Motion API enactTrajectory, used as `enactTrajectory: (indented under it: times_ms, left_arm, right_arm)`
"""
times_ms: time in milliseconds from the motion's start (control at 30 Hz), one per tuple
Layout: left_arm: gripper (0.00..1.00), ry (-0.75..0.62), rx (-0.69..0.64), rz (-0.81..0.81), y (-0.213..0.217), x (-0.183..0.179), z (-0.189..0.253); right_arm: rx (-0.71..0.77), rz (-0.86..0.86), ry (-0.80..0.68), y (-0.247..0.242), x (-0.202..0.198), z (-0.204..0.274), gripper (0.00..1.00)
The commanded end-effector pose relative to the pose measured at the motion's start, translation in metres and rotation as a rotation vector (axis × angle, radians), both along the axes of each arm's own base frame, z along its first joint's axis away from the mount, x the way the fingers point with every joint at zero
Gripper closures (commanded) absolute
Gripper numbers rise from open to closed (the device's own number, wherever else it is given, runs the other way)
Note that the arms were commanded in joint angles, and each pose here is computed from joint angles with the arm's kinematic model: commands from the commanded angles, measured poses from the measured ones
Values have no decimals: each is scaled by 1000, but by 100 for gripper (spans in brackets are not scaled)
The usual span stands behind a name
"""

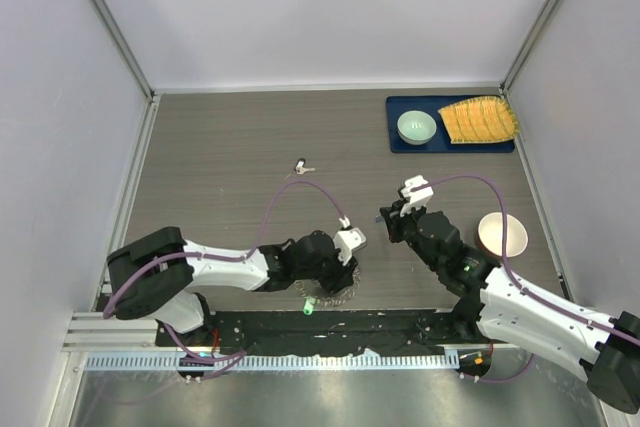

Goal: Put the keys on the keyring

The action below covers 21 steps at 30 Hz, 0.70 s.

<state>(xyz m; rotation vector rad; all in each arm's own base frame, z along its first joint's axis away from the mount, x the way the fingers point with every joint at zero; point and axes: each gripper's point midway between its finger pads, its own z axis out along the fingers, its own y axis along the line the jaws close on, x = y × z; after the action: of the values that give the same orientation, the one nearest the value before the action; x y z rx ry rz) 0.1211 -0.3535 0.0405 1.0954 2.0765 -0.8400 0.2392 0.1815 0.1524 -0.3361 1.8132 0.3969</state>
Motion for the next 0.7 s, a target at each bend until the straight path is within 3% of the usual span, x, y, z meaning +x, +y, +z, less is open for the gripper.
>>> enactTrajectory:
  times_ms: [0, 500, 667]
  left_arm:
    - [62, -35, -49, -8, -19, 8, 12]
    - [70, -23, -70, -30, -30, 7, 13]
    - [77, -16, -52, -27, -27, 6, 8]
  right_arm:
    - [45, 3, -25, 4, 2, 9, 99]
    - [38, 24, -15, 7, -1, 5, 99]
    - [37, 27, -13, 7, -1, 5, 99]
